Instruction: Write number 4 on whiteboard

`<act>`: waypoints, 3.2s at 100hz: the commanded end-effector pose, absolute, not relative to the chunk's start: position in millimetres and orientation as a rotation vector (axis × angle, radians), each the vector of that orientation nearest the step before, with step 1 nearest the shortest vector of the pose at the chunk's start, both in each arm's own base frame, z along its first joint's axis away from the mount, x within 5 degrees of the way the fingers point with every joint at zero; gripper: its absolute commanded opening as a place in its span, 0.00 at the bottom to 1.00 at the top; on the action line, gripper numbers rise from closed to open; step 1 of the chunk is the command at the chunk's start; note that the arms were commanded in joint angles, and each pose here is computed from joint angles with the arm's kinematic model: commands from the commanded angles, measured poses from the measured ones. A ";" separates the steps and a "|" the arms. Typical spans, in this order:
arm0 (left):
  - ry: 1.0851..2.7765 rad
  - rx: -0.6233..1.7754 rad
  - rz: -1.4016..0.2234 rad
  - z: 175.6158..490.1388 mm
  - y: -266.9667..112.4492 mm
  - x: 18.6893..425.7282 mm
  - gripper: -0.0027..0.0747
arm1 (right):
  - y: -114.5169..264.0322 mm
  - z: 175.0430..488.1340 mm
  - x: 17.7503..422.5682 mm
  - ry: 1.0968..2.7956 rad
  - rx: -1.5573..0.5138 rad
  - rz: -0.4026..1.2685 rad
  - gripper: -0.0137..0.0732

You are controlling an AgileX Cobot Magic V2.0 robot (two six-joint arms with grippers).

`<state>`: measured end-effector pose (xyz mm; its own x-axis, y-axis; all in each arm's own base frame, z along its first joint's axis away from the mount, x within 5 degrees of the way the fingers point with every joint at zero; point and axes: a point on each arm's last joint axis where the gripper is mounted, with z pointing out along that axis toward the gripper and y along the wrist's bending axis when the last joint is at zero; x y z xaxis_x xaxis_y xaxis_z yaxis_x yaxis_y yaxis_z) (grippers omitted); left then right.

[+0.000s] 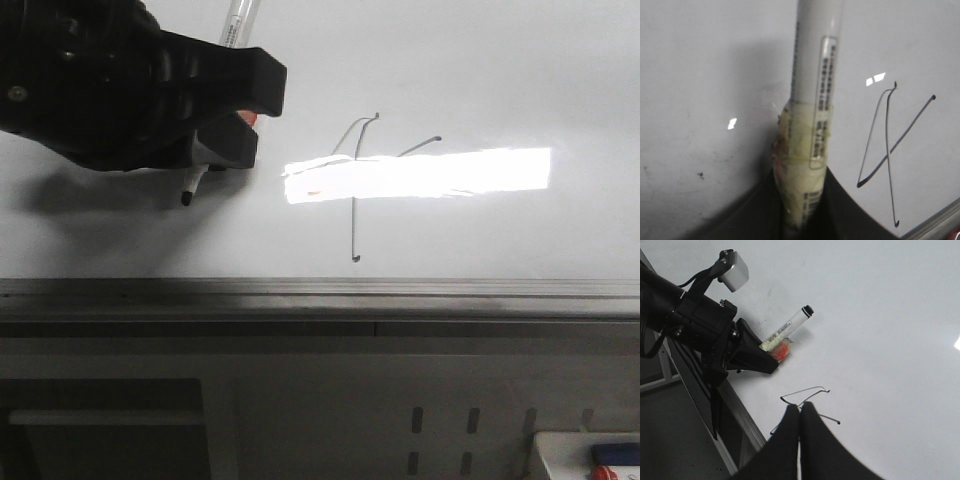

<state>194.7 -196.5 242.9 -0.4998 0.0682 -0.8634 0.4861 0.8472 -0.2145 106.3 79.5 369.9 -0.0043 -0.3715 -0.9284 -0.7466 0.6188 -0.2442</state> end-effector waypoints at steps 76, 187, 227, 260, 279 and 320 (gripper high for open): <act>1.998 0.283 -0.530 254.7 -193.3 202.8 0.66 | 80.1 382.9 104.9 1.576 -0.870 0.441 0.08; 1.395 0.354 -0.661 293.0 -50.1 67.8 0.01 | 37.5 310.2 63.4 1.432 -0.524 0.233 0.08; 1.374 0.343 -0.670 288.8 -45.0 63.4 0.01 | 35.2 303.9 56.4 1.411 -0.521 0.233 0.08; 1.374 0.343 -0.670 288.8 -45.0 63.4 0.01 | 35.2 303.9 56.4 1.411 -0.521 0.233 0.08; 1.314 0.367 -0.529 279.1 -38.5 63.8 0.01 | 35.2 303.9 56.4 1.411 -0.521 0.233 0.08; 1.397 0.204 -0.202 218.1 -16.2 60.1 0.01 | 35.2 303.9 56.4 1.411 -0.521 0.233 0.08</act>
<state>59.8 -19.6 220.9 0.1738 0.0254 -0.9845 0.3136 0.9462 0.0797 54.7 39.2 292.3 0.1251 -0.1850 -0.9747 -0.5055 0.8335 -0.2230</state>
